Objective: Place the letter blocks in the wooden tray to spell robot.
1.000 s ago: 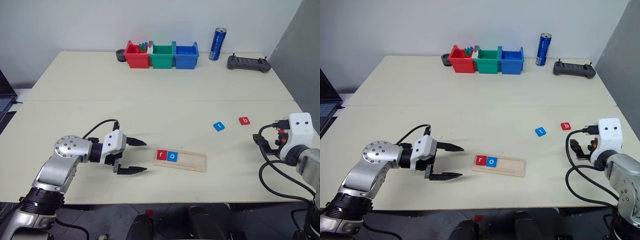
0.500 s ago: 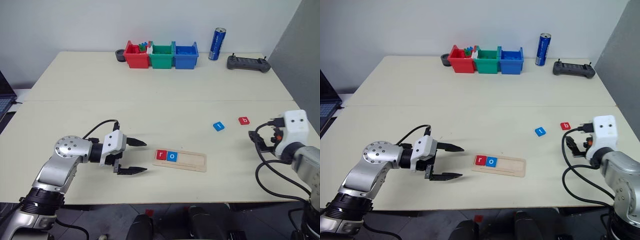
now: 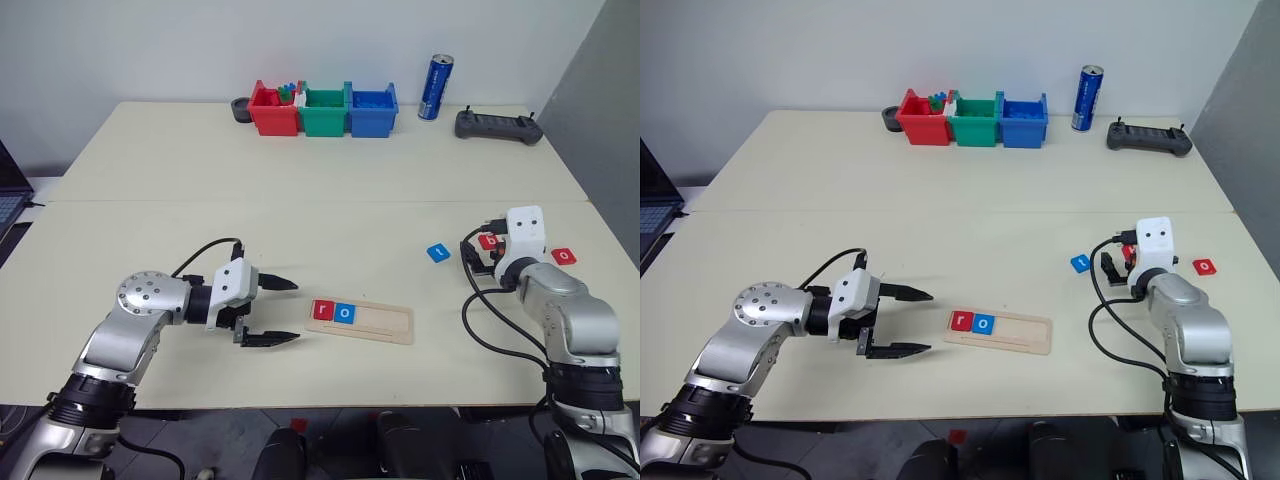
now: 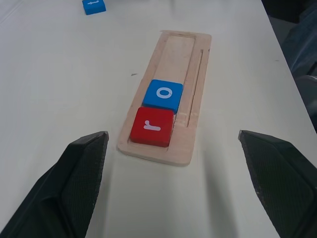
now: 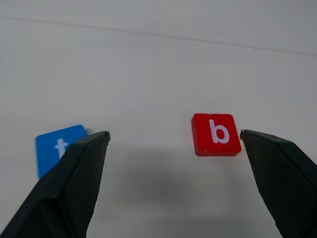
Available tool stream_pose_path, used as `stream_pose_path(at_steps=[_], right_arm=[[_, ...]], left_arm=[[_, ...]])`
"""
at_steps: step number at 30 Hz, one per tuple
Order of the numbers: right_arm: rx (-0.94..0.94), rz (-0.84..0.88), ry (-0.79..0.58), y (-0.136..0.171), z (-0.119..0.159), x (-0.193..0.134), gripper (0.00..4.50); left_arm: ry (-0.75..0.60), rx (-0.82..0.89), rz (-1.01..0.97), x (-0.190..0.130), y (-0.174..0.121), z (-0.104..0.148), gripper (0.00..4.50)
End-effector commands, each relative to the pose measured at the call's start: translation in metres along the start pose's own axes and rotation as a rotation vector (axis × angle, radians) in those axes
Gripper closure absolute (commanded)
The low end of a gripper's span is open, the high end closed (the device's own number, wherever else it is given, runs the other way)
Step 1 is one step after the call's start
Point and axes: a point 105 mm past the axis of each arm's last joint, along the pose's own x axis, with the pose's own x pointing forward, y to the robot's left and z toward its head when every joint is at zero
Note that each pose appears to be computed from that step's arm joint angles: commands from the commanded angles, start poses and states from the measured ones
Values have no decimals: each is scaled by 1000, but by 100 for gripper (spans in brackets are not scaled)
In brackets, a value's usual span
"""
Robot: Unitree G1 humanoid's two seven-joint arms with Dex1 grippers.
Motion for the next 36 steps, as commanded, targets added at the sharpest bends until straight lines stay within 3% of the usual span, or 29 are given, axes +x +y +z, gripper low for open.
stream_pose_path(at_steps=[1,18,27,31,36], right_arm=[[-16,-46,-54,-9,8,10,0],[107,-45,111,-28,-34,35,0],[82,-18,121,-25,-41,28,304],[-25,78,44,-4,-22,-5,305],[29,153,77,39,-41,-59,305]], left_arm=[[-11,50,15,-3,1,9,5],[-8,57,18,0,3,16,5],[-8,54,18,1,0,16,0],[-10,44,30,-2,0,14,0],[-12,36,35,-1,-2,10,0]])
